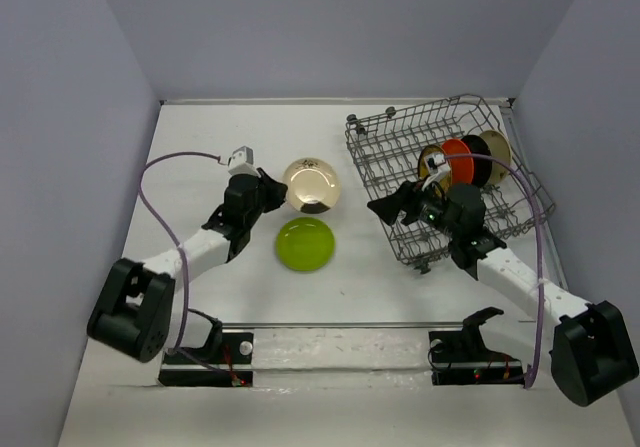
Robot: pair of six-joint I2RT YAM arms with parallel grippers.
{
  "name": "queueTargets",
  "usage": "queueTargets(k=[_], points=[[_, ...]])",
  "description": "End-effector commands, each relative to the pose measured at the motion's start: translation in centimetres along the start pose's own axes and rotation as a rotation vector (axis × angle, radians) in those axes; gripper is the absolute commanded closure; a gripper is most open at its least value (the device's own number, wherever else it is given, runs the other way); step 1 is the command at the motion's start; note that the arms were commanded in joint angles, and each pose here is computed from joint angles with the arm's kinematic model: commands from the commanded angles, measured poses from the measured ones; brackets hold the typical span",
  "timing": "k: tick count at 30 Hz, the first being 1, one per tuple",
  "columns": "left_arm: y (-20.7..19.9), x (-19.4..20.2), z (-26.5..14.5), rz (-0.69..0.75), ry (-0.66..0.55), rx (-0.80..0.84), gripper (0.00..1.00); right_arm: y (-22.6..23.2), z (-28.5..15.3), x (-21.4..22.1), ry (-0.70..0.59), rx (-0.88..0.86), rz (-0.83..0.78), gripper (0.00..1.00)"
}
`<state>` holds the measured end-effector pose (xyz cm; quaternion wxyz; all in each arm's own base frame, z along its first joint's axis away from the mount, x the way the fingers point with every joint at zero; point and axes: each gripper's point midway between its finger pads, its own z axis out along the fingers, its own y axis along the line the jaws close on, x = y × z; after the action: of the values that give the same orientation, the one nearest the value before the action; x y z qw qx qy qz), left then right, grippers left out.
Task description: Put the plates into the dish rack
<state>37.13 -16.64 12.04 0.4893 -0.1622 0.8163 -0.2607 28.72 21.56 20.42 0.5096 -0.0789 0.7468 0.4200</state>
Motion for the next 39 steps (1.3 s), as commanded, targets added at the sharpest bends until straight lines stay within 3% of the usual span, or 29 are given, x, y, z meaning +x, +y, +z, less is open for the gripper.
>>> queueTargets(k=[1,11,17,19,20,21,22,24,25,26,29,31,34,39], points=[[-6.4,-2.0,-5.0,0.036,-0.153,0.246,0.94,5.0,0.4,-2.1,0.017,-0.223,-0.016,0.17],[-9.8,0.1,-11.4,0.01,-0.117,0.515,0.94,3.8,2.2,-0.6,0.1,-0.155,0.065,0.15],[-10.9,1.1,-12.2,0.027,-0.076,0.59,0.94,6.7,3.5,2.1,0.193,-0.269,0.086,0.21],[-11.3,1.1,-12.7,0.026,-0.077,0.614,0.94,7.1,3.8,2.3,0.201,-0.28,0.086,0.36],[-11.5,0.9,-13.1,0.027,-0.086,0.628,0.94,7.1,3.8,2.1,0.196,-0.283,0.086,0.65],[-11.4,0.9,-13.2,0.029,-0.082,0.624,0.89,7.4,3.6,1.6,0.173,-0.288,0.089,0.84],[-11.7,0.2,-13.8,0.032,-0.102,0.634,0.65,7.0,3.6,1.1,0.143,-0.255,0.091,0.93],[-11.1,0.2,-13.9,0.037,-0.09,0.589,0.38,6.9,3.1,0.0,0.104,-0.221,0.064,0.93],[-11.6,-0.9,-14.8,0.047,-0.122,0.602,0.12,6.1,3.2,-0.9,0.065,-0.156,0.049,0.93],[-10.9,-0.5,-14.8,0.058,-0.096,0.57,0.01,5.4,3.1,-1.6,0.044,-0.11,0.012,0.93],[-11.6,-2.5,-17.0,0.096,-0.142,0.577,0.01,2.2,2.2,-4.9,-0.04,0.139,-0.06,0.93],[-11.0,-2.3,-17.8,0.136,-0.109,0.549,0.01,0.3,0.9,-6.9,-0.076,0.291,-0.136,0.93],[-11.4,-3.6,-20.9,0.212,-0.129,0.576,0.01,-5.5,-2.7,-10.8,-0.193,0.677,-0.249,0.93],[-8.6,-2.3,-21.4,0.361,-0.069,0.475,0.01,-9.4,-4.3,-12.1,-0.189,0.855,-0.322,0.93]])
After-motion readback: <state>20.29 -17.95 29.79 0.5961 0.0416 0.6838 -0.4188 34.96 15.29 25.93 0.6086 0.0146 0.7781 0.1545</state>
